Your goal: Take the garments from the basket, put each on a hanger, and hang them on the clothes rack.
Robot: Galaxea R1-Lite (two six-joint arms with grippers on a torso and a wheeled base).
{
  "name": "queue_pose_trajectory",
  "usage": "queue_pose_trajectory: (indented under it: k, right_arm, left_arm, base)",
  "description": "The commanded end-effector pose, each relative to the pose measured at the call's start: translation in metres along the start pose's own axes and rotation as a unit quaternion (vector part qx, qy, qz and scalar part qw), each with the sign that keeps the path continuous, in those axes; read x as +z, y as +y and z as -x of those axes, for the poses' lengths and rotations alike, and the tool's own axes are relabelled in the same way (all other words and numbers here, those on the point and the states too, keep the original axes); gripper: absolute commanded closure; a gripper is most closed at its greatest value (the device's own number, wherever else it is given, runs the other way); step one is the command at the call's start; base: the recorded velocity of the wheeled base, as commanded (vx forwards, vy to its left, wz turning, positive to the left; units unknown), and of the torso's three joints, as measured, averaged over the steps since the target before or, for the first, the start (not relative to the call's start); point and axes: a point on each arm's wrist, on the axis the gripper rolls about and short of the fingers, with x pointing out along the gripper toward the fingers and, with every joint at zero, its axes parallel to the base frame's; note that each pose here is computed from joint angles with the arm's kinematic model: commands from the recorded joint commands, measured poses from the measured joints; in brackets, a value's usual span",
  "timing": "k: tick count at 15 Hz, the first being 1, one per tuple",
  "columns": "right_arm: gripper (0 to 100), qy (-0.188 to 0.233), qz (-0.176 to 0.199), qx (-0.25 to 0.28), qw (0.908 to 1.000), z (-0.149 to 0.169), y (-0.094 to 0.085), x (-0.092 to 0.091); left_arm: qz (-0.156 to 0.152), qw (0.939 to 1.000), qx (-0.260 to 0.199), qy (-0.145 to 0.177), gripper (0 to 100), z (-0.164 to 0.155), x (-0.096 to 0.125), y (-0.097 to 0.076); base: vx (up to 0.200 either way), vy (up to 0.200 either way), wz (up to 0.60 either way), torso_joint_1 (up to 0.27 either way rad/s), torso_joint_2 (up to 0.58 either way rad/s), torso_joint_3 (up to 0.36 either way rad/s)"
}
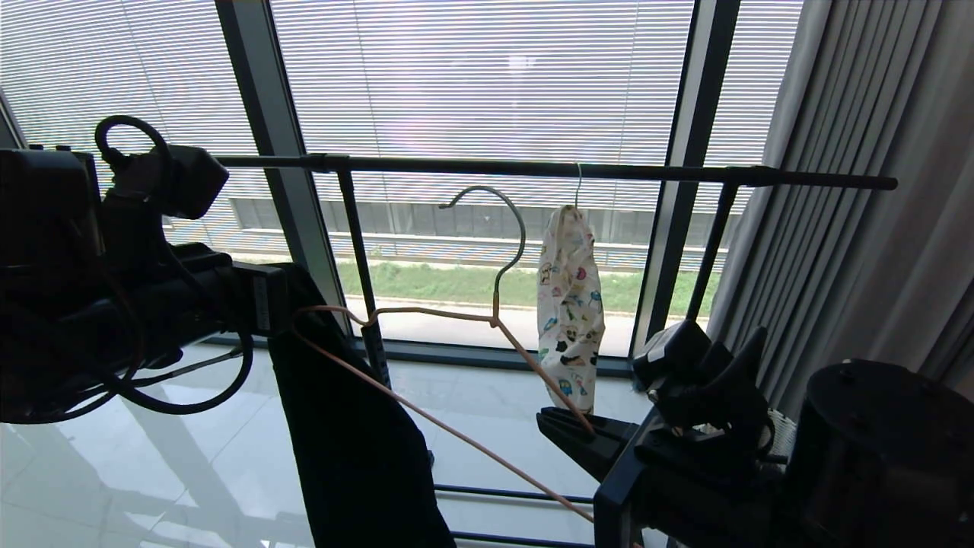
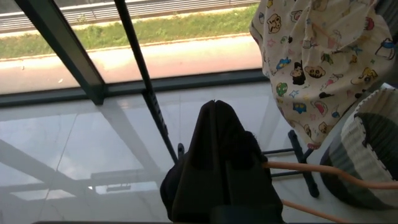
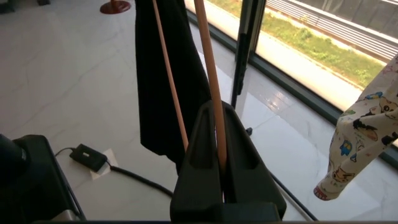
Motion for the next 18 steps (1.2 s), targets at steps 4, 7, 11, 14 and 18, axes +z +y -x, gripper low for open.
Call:
queue_pose_trajectory:
  k: [4,7,11,14,18]
  right_arm:
    - [100,0.004,0.003,-0.003,1.0000,0.003,-0.002,-0.002]
    - [100,0.000,0.003,0.002,1.0000,-0.001,0.001,0.000]
    - [100,0.006,0.005,0.015,0.9999,-0.002,0.007,-0.003]
    - [100,0.007,0.005,0.023,0.9997,-0.011,0.012,-0.003]
    - [100,0.023,0.005,0.026,0.9994,-0.008,0.013,-0.012]
  left_arm:
    - [0.001,0.9995,0.031,0.001,100,-0.004,0.002,0.001]
    - [0.006,1.0000,0.003,-0.003,100,-0.003,0.004,-0.013]
    - [0.004,0.9999,-0.012,-0.005,100,-0.001,0.004,-0.020]
    - [0.019,0.9995,-0.022,-0.012,100,0.001,0.008,-0.024]
    - [0.026,0.9990,-0.014,-0.034,100,0.001,0.022,-0.019]
  base:
    - [0.000,0.000,0.00,0.000,0.00,0.000]
    - [0.000,0.000,0.00,0.000,0.00,0.000]
    - [0.000,0.000,0.00,0.000,0.00,0.000]
    - [0.000,0.000,0.00,0.000,0.00,0.000]
    - [0.000,0.000,0.00,0.000,0.00,0.000]
